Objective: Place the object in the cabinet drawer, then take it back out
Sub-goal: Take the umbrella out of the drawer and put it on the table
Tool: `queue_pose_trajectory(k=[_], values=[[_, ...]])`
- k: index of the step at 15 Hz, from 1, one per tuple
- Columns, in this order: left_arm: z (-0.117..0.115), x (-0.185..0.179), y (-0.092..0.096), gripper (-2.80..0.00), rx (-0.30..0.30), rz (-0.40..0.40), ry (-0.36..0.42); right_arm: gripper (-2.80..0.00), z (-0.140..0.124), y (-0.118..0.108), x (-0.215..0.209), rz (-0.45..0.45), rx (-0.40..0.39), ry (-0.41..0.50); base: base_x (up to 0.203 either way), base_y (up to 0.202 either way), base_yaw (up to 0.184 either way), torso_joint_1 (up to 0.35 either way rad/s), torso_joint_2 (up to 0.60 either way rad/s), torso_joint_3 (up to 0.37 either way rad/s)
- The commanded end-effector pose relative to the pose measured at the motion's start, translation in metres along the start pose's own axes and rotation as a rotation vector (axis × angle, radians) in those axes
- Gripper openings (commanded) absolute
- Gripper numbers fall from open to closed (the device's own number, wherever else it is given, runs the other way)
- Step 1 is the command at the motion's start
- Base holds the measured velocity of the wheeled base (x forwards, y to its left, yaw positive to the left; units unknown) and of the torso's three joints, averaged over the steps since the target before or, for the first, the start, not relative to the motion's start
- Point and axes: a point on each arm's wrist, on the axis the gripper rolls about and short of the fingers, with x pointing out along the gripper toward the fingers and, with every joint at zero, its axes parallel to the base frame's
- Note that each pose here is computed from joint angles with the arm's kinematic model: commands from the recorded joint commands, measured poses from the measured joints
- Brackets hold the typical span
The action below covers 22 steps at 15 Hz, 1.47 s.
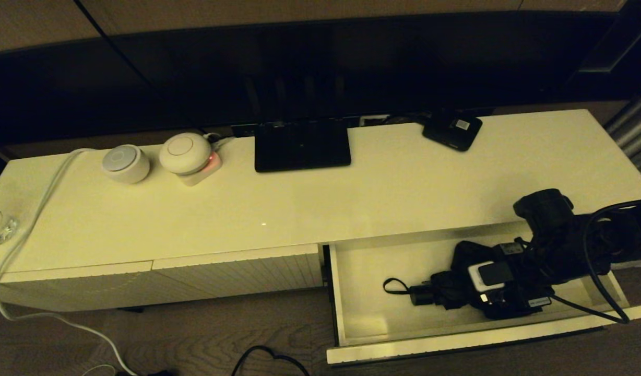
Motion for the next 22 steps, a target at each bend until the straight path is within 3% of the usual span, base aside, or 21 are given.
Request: queue_pose_trajectory(k=[1, 7, 13, 16, 22], values=[[-0.001, 0.000, 0.000, -2.80, 0.000, 0.001, 0.003, -2.80, 0.001, 0.003, -0.021, -0.043, -0.012, 0.002, 0.000, 0.000, 0.000, 0.000, 0.00, 0.000], [-0.001, 0.000, 0.000, -2.80, 0.000, 0.001, 0.003, -2.80, 0.003, 0.003, -0.061, -0.159, -0.018, 0.012, 0.000, 0.000, 0.000, 0.000, 0.00, 0.000], [-0.001, 0.000, 0.000, -2.80, 0.000, 0.001, 0.003, -2.80, 0.006, 0.012, -0.124, -0.385, 0.005, 0.011, 0.000, 0.000, 0.000, 0.000, 0.00, 0.000], [-0.001, 0.000, 0.000, -2.80, 0.000, 0.001, 0.003, -2.80, 0.007, 0.016, -0.149, -0.483, 0.068, -0.002, 0.000, 0.000, 0.000, 0.000, 0.00, 0.000], [-0.001, 0.000, 0.000, -2.80, 0.000, 0.001, 0.003, -2.80, 0.003, -0.005, -0.166, -0.654, 0.084, 0.000, 0.000, 0.000, 0.000, 0.000, 0.00, 0.000]])
